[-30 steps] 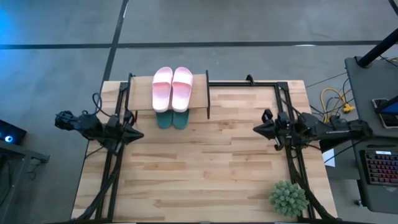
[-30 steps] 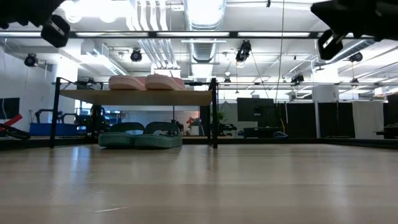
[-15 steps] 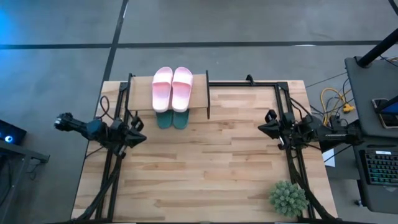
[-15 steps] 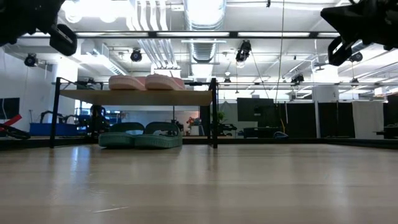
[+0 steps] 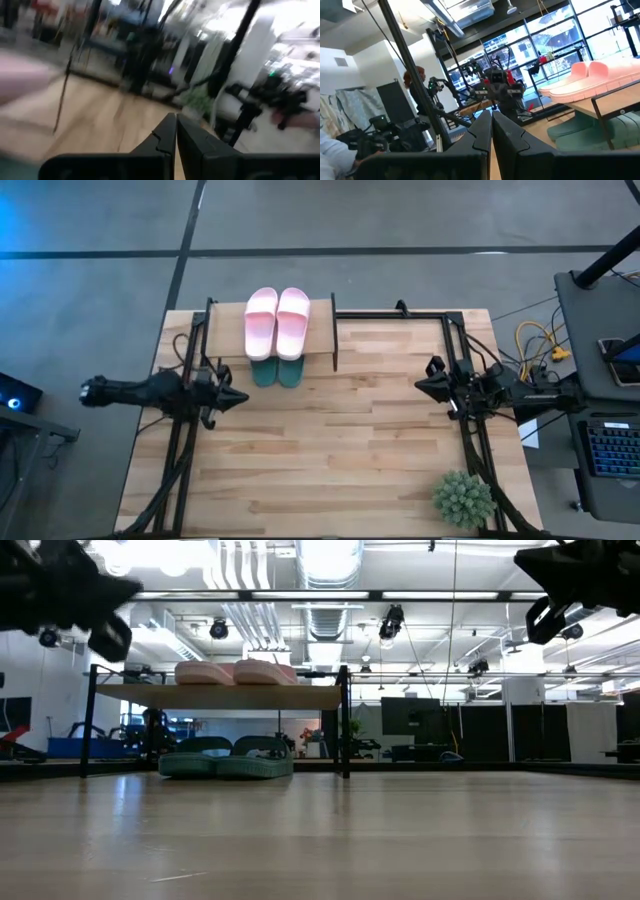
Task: Pick and place slides into the shelf
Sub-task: Return to Home Position
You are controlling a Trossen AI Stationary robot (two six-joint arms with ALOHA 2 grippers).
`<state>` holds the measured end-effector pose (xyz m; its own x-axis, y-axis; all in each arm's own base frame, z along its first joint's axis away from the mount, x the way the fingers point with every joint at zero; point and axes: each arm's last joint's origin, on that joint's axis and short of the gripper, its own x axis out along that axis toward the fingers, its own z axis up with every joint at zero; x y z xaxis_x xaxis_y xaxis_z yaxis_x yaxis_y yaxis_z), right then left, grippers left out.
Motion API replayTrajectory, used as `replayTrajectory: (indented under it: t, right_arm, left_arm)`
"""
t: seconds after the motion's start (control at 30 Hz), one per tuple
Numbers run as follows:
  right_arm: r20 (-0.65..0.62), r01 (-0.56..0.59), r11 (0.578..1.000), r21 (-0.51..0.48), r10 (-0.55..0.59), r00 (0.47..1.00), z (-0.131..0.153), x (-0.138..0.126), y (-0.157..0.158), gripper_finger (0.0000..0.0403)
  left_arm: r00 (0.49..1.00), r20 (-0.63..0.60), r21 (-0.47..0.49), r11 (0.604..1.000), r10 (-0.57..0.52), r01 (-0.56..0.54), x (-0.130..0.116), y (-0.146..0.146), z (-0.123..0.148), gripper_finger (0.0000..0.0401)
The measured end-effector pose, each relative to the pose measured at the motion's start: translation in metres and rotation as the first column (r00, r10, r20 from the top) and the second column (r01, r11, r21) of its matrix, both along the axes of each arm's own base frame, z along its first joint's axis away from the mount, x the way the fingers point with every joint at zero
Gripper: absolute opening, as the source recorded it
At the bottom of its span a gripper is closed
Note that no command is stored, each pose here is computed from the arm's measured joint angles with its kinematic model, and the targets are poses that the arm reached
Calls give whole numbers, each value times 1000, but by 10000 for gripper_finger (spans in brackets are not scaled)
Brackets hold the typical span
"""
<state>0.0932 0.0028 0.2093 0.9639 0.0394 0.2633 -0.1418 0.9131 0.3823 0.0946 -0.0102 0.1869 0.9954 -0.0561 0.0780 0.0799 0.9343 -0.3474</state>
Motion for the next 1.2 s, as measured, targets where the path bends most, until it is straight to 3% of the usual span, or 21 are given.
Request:
replayTrajectory:
  t: [0.2, 0.37, 0.57, 0.7, 0.9, 1.07, 1.2]
  right_arm:
    - [-3, 8, 1000, -27, -8, 1000, 0, 0, 0, 9]
    - [-21, 16, 994, -112, -19, 1000, -6, 2, 0, 9]
    - [-68, 3, 993, -120, -11, 998, -22, 5, 1, 9]
    - [-77, 2, 992, -129, -12, 997, -25, 6, 1, 9]
    - [-84, -45, 983, -178, 30, 996, -26, 6, 2, 9]
    - [-94, -70, 977, -200, 52, 994, -27, 6, 3, 9]
    - [-140, -9, 985, -174, -16, 990, -31, 7, 1, 9]
  left_arm:
    - [999, -39, -1, 1000, 11, -11, -1, 8, 3, 0]
    - [996, -89, -31, 999, 17, -20, 2, 9, -12, 0]
    - [993, -107, -60, 997, 47, -54, 4, 10, -19, 0]
    - [985, -98, -59, 987, 141, -147, 3, 13, -18, 0]
    - [939, -76, -54, 939, 334, -339, 3, 19, -16, 0]
    - [928, -70, -56, 927, 367, -371, 3, 20, -16, 0]
    - [928, -70, -56, 927, 367, -371, 3, 20, -16, 0]
